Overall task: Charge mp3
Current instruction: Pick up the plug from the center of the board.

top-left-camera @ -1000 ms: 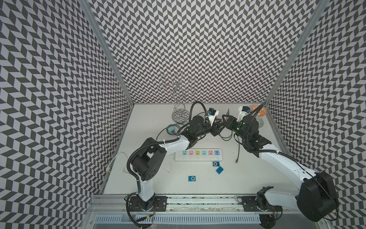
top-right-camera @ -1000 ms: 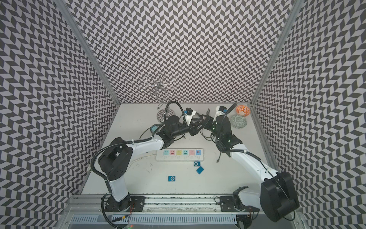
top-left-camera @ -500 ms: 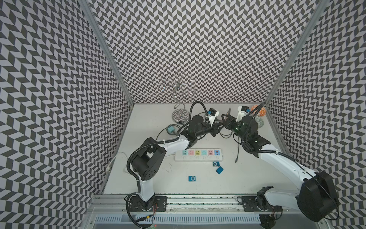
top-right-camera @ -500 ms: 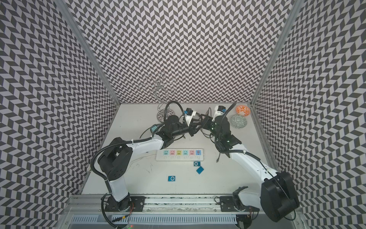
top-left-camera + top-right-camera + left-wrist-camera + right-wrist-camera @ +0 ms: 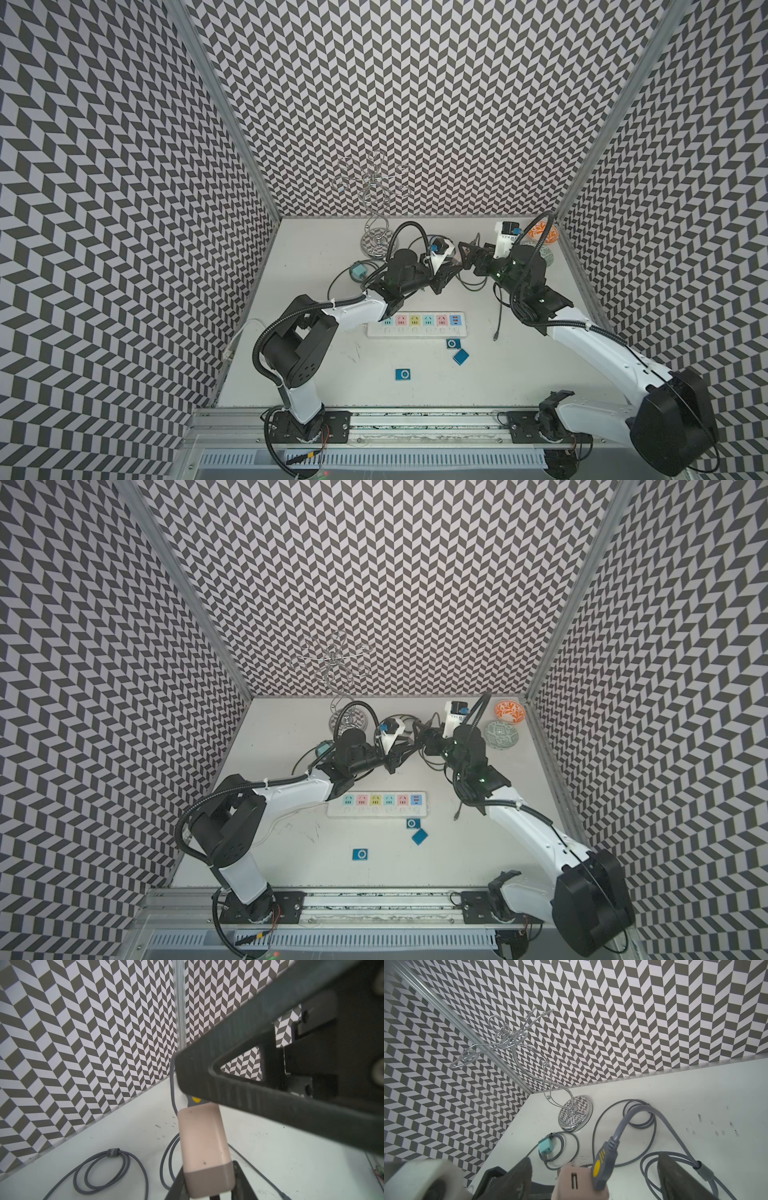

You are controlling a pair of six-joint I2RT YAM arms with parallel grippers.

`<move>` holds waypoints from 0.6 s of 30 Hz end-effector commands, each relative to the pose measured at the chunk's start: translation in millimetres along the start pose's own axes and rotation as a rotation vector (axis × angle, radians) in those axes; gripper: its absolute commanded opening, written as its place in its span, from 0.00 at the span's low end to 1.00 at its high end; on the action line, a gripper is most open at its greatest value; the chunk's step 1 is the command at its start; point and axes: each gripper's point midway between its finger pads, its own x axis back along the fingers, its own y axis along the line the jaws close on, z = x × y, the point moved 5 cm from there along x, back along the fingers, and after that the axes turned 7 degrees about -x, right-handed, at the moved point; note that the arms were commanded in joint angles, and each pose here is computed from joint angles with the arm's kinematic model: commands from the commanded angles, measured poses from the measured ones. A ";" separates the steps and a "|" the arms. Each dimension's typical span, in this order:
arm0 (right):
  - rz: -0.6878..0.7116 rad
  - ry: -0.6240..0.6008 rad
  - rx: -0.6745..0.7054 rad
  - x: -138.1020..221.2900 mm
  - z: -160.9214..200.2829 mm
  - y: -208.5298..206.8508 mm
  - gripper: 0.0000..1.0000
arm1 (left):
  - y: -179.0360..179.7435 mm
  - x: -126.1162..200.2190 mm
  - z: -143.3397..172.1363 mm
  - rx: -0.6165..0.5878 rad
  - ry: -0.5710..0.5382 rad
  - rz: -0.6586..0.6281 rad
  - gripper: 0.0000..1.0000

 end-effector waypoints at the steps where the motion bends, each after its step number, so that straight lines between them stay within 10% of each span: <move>1: -0.021 0.079 0.052 1.1 -2.6 5.5 0.94 | 0.3 10.5 -19.5 -0.126 -0.082 -0.028 0.24; 18: -0.158 0.380 0.127 7.3 17.9 9.8 0.87 | -11.0 29.0 -15.0 -0.346 -0.179 -0.068 0.23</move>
